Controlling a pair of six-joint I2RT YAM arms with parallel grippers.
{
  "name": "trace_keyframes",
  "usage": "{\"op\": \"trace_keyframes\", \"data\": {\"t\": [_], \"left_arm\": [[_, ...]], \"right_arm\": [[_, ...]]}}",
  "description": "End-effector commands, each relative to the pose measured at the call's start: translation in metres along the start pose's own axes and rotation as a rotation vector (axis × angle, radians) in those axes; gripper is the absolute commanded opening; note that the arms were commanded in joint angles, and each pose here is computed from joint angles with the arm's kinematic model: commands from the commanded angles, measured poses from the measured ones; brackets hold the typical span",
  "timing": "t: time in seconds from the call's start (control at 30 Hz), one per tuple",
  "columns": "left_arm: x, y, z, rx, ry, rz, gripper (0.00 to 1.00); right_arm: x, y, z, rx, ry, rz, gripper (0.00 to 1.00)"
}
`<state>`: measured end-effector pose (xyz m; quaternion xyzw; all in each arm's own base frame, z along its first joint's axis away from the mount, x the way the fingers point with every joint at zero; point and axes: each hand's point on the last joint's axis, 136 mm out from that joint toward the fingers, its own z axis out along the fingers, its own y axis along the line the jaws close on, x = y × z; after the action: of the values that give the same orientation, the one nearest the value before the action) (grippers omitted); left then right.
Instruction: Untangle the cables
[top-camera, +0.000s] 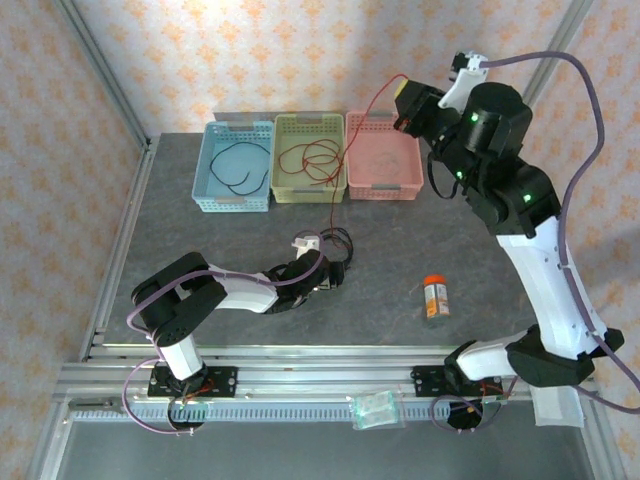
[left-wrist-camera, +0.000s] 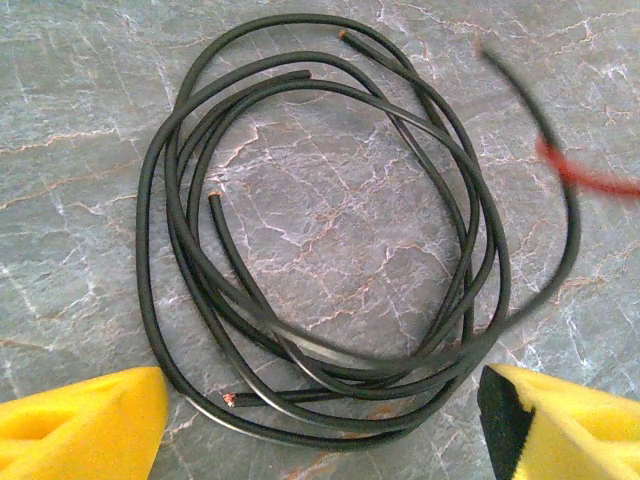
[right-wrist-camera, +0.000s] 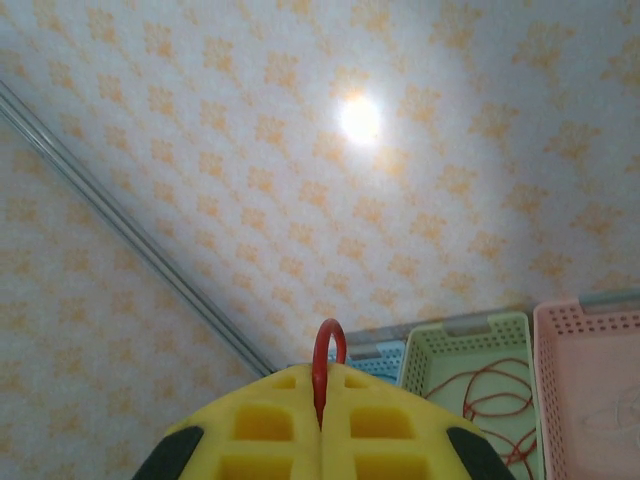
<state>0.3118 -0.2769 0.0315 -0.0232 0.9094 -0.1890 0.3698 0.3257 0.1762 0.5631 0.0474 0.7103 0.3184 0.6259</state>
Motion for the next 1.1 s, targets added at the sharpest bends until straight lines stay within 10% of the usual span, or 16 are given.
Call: {"op": "trace_keyframes", "data": {"t": [0.0,0.53,1.07], "left_arm": [[0.028,0.033,0.004,-0.098,0.081,0.021,0.83],[0.018,0.035,-0.014,-0.084,0.035,0.02,0.83],[-0.128,-0.031,-0.142,0.229,-0.326,0.086,0.95]], "right_arm": [[-0.02,0.004,-0.003,0.006,-0.053,-0.031,0.0],[-0.041,0.014,0.004,-0.005,-0.097,-0.051,0.0],[-0.001,0.002,0.02,-0.006,-0.011,-0.057,0.0]]}}
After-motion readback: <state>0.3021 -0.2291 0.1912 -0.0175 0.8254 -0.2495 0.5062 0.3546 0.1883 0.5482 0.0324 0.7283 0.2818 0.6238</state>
